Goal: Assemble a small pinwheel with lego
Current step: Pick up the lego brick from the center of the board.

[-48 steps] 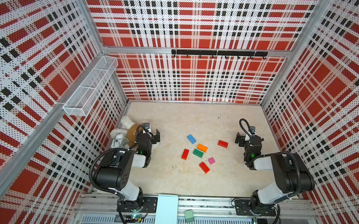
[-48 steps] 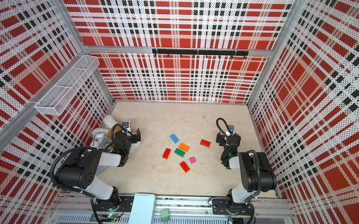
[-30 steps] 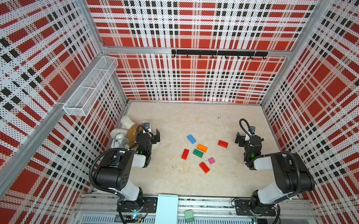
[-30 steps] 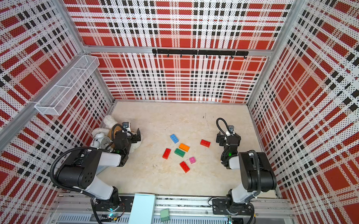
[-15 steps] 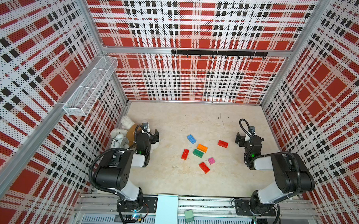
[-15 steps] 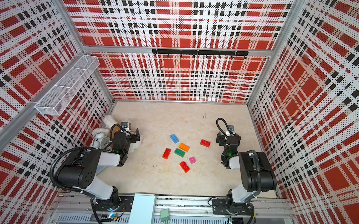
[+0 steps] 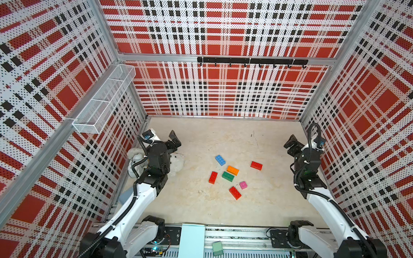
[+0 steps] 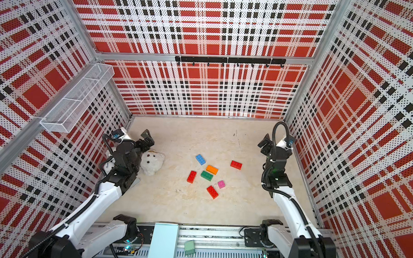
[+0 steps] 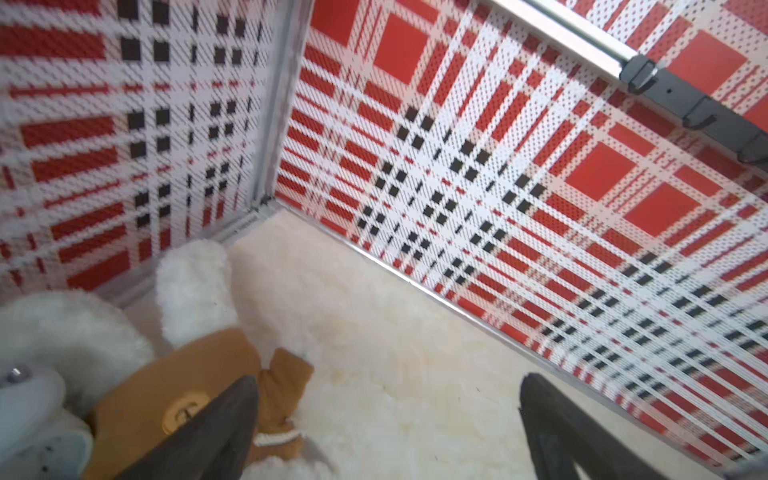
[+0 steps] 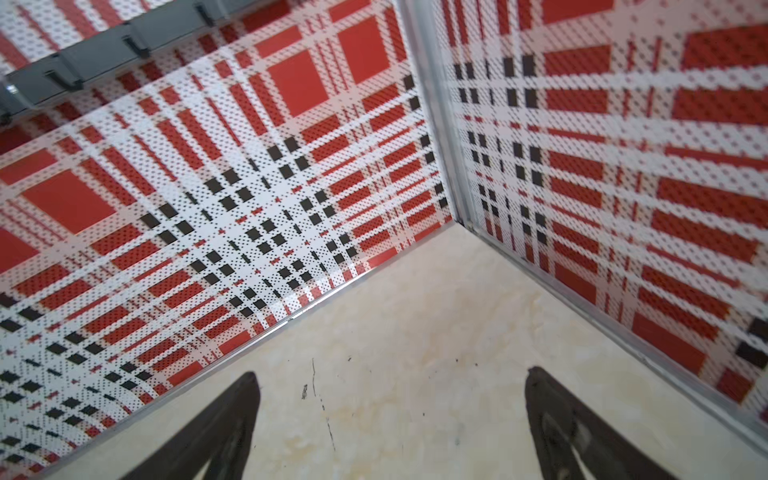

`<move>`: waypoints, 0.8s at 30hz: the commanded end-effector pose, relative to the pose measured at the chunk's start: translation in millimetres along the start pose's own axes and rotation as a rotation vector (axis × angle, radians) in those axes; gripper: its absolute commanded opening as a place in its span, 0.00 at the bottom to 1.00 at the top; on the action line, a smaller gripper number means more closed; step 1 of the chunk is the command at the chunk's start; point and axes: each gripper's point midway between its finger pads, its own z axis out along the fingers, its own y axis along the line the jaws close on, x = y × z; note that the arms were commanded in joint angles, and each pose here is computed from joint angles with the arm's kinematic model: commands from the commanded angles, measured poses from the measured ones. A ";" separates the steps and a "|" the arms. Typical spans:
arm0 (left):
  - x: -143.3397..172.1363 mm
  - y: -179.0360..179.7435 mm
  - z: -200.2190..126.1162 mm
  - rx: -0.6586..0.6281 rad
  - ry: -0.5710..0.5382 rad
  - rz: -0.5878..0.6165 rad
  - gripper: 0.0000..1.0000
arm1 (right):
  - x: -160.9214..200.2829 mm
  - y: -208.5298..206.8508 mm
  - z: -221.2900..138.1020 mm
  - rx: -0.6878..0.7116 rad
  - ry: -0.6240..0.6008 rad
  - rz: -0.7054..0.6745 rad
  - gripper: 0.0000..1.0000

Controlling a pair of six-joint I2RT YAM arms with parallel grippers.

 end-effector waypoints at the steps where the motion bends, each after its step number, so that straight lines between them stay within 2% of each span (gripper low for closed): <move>1: 68.6 -11.3 -17.9 0.049 0.322 -0.040 0.99 | 42.5 -5.1 -10.9 -0.007 0.248 0.100 1.00; 5: 119.9 -53.1 -54.7 0.221 0.518 0.088 1.00 | 89.9 26.9 -35.0 -0.163 0.478 0.057 0.89; 10: 195.1 -86.5 -105.8 0.412 0.758 0.170 1.00 | 152.9 55.3 -90.8 -0.285 0.729 0.001 0.60; 12: 222.4 -85.7 -114.9 0.420 0.833 0.228 1.00 | 179.9 62.8 -114.0 -0.325 0.823 -0.018 0.55; 15: 255.7 -76.2 -113.9 0.377 0.931 0.295 0.96 | 209.5 71.4 -141.3 -0.370 0.921 -0.013 0.54; 20: 286.5 -58.5 -96.3 0.275 1.031 0.373 0.87 | 246.3 81.9 -172.1 -0.438 1.011 -0.046 0.54; 24: 301.6 -57.0 -89.2 0.271 1.076 0.354 0.78 | 276.9 88.0 -185.4 -0.468 1.113 -0.062 0.48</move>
